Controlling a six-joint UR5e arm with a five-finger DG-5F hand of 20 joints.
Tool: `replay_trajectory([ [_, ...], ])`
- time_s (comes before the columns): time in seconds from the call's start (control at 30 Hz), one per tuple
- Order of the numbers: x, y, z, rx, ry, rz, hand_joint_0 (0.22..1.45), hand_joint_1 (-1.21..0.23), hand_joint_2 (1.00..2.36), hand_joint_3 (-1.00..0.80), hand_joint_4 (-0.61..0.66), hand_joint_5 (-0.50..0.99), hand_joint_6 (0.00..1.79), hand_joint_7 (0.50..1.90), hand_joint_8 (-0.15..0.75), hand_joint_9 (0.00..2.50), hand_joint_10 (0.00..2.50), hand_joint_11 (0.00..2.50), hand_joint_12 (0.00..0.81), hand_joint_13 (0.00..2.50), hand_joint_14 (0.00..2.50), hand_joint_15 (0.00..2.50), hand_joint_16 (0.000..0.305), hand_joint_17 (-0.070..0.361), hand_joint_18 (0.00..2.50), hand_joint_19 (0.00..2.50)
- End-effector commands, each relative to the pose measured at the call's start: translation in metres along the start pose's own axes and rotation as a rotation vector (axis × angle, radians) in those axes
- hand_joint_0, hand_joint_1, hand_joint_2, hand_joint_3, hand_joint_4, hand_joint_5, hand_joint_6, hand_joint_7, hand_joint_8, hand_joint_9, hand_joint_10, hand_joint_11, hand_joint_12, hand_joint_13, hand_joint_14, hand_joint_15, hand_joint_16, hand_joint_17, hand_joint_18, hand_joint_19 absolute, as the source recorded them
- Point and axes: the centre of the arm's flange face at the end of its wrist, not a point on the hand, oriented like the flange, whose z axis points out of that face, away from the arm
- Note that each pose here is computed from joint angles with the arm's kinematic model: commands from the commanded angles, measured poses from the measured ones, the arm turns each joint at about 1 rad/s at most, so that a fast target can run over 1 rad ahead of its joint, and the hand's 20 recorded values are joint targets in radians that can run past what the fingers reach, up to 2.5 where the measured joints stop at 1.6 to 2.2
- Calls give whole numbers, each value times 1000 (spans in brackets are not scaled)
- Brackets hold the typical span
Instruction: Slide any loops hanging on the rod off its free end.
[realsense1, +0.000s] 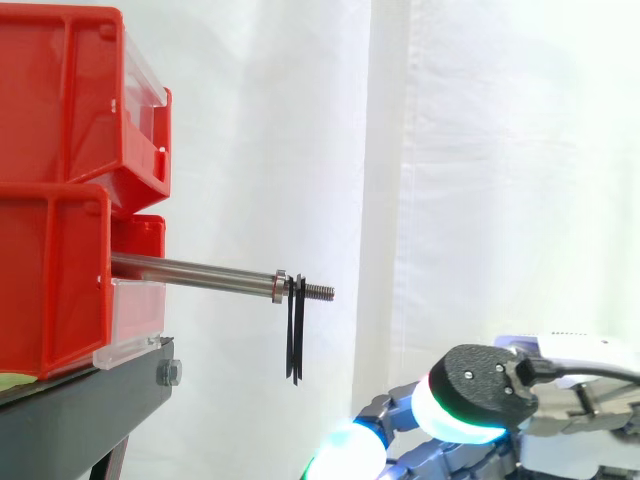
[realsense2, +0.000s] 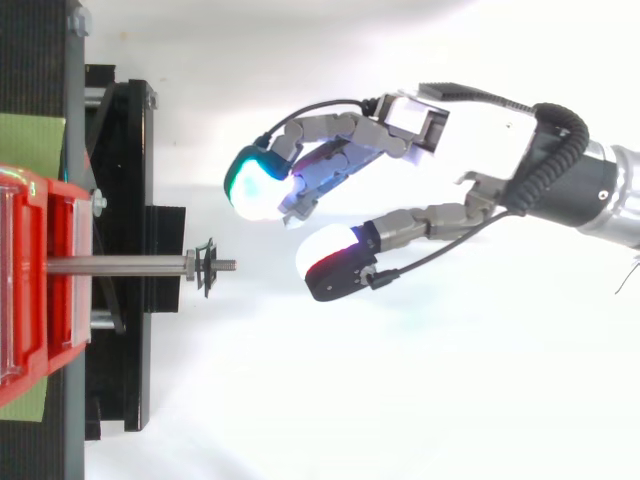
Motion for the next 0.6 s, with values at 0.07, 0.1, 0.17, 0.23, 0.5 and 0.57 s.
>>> replay_trajectory([
  [0.07, 6, 1, 20, -38, 22, -16, 589, -701, 1010, -367, 366, -155, 503, 904, 315, 792, 8, 375, 342, 852, 11, 326, 42, 93, 639, 256],
  [0.1, 6, 0, 20, -42, 34, -31, 591, -700, 1010, -371, 368, -155, 503, 905, 315, 794, 8, 377, 343, 854, 10, 317, 42, 94, 644, 255],
  [0.17, 9, 2, 20, -52, 54, -67, 592, -699, 1010, -370, 367, -154, 503, 907, 314, 799, 8, 384, 346, 866, 11, 329, 42, 94, 650, 258],
  [0.23, 10, 2, 20, -65, 66, -118, 593, -698, 1010, -368, 374, -151, 503, 910, 317, 813, 8, 380, 344, 877, 11, 334, 42, 94, 657, 267],
  [0.5, 11, 11, 26, -131, 51, -224, 598, -687, 1011, -363, 378, -144, 503, 911, 325, 848, 8, 390, 346, 907, 11, 348, 42, 95, 689, 280],
  [0.57, 10, 14, 28, -158, 37, -264, 599, -682, 1011, -362, 378, -144, 503, 911, 322, 849, 8, 392, 348, 907, 13, 346, 43, 96, 691, 290],
])
